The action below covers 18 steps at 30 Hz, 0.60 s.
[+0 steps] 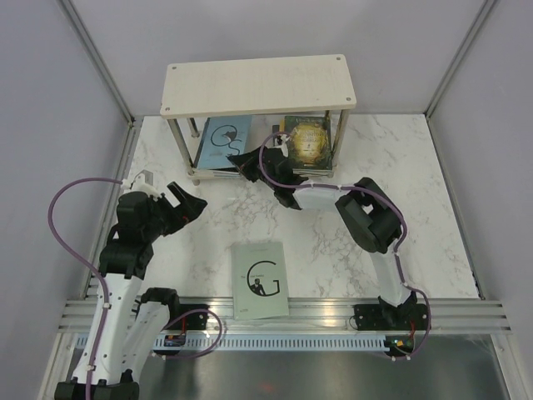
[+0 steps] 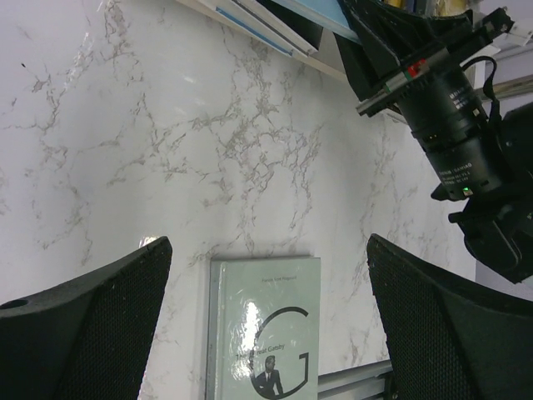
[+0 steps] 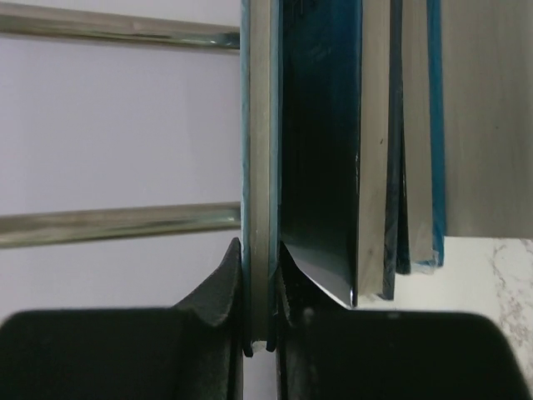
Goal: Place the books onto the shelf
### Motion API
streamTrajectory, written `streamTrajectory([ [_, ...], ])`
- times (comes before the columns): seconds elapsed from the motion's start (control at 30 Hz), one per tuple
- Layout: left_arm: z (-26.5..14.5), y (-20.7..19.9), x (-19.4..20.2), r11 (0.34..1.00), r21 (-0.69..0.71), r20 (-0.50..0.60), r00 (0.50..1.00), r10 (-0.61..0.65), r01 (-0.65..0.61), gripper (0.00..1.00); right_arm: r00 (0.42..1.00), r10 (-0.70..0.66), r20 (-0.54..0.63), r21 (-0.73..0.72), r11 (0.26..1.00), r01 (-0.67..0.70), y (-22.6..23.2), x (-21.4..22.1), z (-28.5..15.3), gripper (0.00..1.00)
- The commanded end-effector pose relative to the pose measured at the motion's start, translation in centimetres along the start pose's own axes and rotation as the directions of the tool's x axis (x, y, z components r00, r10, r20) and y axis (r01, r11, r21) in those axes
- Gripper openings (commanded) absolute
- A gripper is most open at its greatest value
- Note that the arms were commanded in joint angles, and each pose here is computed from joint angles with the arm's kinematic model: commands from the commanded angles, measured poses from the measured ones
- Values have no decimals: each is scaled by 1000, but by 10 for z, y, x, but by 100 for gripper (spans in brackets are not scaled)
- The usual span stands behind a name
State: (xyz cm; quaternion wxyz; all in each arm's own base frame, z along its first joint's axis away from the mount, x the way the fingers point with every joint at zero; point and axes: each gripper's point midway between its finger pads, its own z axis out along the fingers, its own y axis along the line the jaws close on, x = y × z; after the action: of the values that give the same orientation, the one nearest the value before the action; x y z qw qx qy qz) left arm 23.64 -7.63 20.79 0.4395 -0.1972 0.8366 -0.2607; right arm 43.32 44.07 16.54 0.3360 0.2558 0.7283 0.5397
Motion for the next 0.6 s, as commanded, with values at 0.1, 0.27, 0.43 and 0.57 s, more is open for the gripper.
streamTrajectory([
  [0.1, -1, 2, 5, 999, 6, -20, 999, 43, -43, 100, 991, 71, 109, -146, 988, -55, 66, -19, 22, 0],
  [0.27, -1, 1, 4, 999, 12, -19, 999, 46, -46, 100, 992, 103, 77, -123, 988, -94, 53, -8, 37, 0],
  [0.43, -1, 1, 5, 999, 14, -22, 999, 47, -47, 100, 994, 101, 37, -70, 993, -98, 40, 3, 36, 23],
  [0.57, -1, 0, 5, 999, 15, -23, 999, 47, -47, 100, 994, 92, 61, -8, 996, -91, 28, -2, 23, 73],
])
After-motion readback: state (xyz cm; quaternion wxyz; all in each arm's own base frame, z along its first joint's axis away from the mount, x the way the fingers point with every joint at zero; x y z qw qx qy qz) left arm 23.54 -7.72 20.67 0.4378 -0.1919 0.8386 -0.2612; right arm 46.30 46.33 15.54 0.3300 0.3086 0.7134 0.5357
